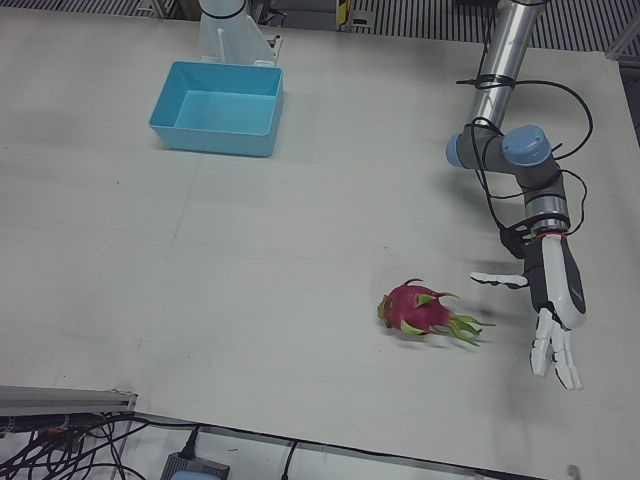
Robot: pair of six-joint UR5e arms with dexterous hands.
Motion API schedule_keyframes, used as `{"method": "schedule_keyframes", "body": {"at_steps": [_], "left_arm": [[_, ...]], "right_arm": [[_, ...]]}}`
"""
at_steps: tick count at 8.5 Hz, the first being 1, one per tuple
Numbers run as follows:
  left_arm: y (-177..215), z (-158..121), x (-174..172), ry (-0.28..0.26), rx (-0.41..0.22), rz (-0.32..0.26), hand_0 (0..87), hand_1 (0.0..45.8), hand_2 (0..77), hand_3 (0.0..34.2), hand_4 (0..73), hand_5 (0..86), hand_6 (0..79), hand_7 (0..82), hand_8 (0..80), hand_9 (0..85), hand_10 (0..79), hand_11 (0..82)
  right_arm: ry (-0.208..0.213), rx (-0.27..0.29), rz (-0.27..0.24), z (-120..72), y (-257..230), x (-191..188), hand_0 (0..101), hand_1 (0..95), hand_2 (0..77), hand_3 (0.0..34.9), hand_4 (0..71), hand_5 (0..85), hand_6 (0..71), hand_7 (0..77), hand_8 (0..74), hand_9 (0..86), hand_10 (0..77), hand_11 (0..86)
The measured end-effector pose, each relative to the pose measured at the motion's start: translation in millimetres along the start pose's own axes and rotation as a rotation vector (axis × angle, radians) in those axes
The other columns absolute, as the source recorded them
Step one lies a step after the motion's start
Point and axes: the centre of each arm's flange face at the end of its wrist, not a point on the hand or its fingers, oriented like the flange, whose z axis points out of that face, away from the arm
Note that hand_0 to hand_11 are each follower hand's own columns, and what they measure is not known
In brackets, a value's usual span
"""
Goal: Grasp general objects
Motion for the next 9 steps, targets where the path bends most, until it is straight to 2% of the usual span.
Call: {"method": "schedule_keyframes", "body": {"at_steps": [5, 7, 8, 9], "left_arm": [[11, 3, 8, 0.009, -0.016, -0.012, 46.8, 0.0, 0.5, 10.1, 3.3, 1.6, 0.0, 0.0, 1.1, 0.5, 39.8, 1.1], [42, 11, 30, -0.044, 0.007, 0.032, 46.8, 0.0, 0.5, 10.3, 3.3, 1.6, 0.0, 0.0, 1.1, 0.5, 39.8, 0.5], [61, 9, 52, -0.076, 0.016, 0.054, 46.8, 0.0, 0.5, 12.6, 3.3, 1.6, 0.0, 0.0, 1.1, 0.5, 39.8, 0.5], [76, -6, 82, -0.116, 0.017, 0.075, 46.8, 0.0, 0.5, 12.6, 3.3, 1.6, 0.0, 0.0, 1.1, 0.5, 39.3, 0.5]], "right_arm": [[0.000, -0.001, 0.000, 0.1, 1, 0, 0, 94.9, 77.4, 0.0, 0.0, 0.0, 0.0, 0.0, 0.0, 0.5, 0.0, 0.5], [0.000, -0.001, 0.001, 0.1, 0, 0, 0, 94.9, 77.4, 0.0, 0.0, 0.0, 0.0, 0.0, 0.0, 0.5, 0.0, 0.5], [0.000, -0.001, 0.000, 0.1, 0, 0, 0, 94.9, 77.4, 0.0, 0.0, 0.0, 0.0, 0.0, 0.0, 0.5, 0.0, 0.5], [0.000, -0.001, 0.000, 0.1, 0, 0, 0, 94.9, 77.4, 0.0, 0.0, 0.0, 0.0, 0.0, 0.0, 0.5, 0.0, 0.5]]}}
